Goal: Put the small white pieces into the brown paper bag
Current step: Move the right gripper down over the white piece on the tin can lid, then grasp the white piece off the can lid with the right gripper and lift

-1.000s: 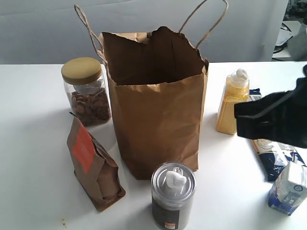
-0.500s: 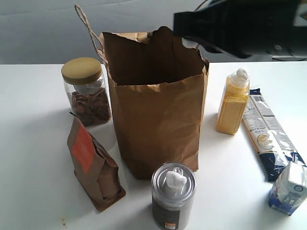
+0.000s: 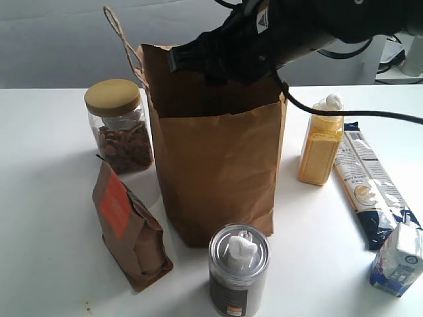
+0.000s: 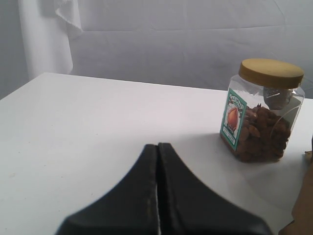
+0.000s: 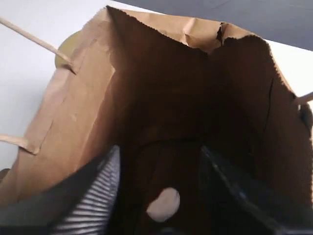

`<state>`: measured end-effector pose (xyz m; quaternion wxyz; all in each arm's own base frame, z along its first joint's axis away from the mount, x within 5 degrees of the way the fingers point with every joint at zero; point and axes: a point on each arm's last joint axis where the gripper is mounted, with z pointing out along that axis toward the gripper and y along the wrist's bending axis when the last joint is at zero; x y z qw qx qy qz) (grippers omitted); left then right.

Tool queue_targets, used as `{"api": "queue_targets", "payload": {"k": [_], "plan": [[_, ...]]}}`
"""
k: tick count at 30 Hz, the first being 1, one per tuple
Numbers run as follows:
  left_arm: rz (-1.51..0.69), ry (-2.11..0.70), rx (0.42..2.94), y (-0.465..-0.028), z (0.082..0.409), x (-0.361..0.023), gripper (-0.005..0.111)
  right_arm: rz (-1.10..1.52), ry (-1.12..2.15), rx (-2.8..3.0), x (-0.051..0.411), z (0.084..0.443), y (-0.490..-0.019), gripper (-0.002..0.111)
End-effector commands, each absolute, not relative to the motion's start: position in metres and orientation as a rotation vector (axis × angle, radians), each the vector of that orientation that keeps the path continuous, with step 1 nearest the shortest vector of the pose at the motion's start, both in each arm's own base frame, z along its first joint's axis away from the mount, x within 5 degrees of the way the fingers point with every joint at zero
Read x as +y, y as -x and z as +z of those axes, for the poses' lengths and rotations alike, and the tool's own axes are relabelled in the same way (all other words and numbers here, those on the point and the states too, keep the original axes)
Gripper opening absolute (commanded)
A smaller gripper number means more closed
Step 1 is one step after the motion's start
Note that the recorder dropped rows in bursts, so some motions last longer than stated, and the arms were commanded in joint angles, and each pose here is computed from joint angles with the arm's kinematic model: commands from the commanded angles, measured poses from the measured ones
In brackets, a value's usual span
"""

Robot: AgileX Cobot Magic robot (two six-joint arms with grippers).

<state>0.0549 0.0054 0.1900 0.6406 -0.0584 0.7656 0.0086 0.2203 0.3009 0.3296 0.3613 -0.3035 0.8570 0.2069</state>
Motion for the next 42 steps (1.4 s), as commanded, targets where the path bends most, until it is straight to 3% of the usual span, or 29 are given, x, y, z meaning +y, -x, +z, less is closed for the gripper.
{"api": "queue_targets", "payload": {"k": [1, 6, 9, 11, 15, 24, 30, 38, 42], "plan": [[0.003, 0.135, 1.744, -0.055, 0.189, 0.005, 0.000, 0.511, 0.792, 2.176, 0.301, 0.336, -0.219, 0.062], [0.003, 0.135, 1.744, -0.055, 0.189, 0.005, 0.000, 0.529, 0.790, 2.140, 0.298, 0.347, -0.213, 0.053], [0.003, 0.135, 1.744, -0.055, 0.189, 0.005, 0.000, 0.527, 0.782, 2.113, 0.292, 0.359, -0.205, 0.038], [0.003, 0.135, 1.744, -0.055, 0.189, 0.005, 0.000, 0.539, 0.792, 2.059, 0.287, 0.375, -0.194, 0.020], [0.001, 0.137, 1.744, -0.055, 0.189, 0.005, 0.000, 0.567, 0.830, 2.013, 0.280, 0.388, -0.173, 0.000], [0.003, 0.135, 1.744, -0.055, 0.189, 0.005, 0.000, 0.692, 0.862, 2.113, 0.237, 0.354, -0.116, 0.000], [0.003, 0.135, 1.744, -0.055, 0.189, 0.005, 0.000, 0.668, 1.026, 2.294, 0.220, 0.308, -0.094, 0.001], [0.003, 0.135, 1.744, -0.055, 0.189, 0.005, 0.000, 0.640, 1.085, 2.371, 0.214, 0.279, -0.086, 0.051], [0.003, 0.135, 1.744, -0.055, 0.189, 0.005, 0.000, 0.637, 1.073, 2.386, 0.212, 0.269, -0.085, 0.055]]}}
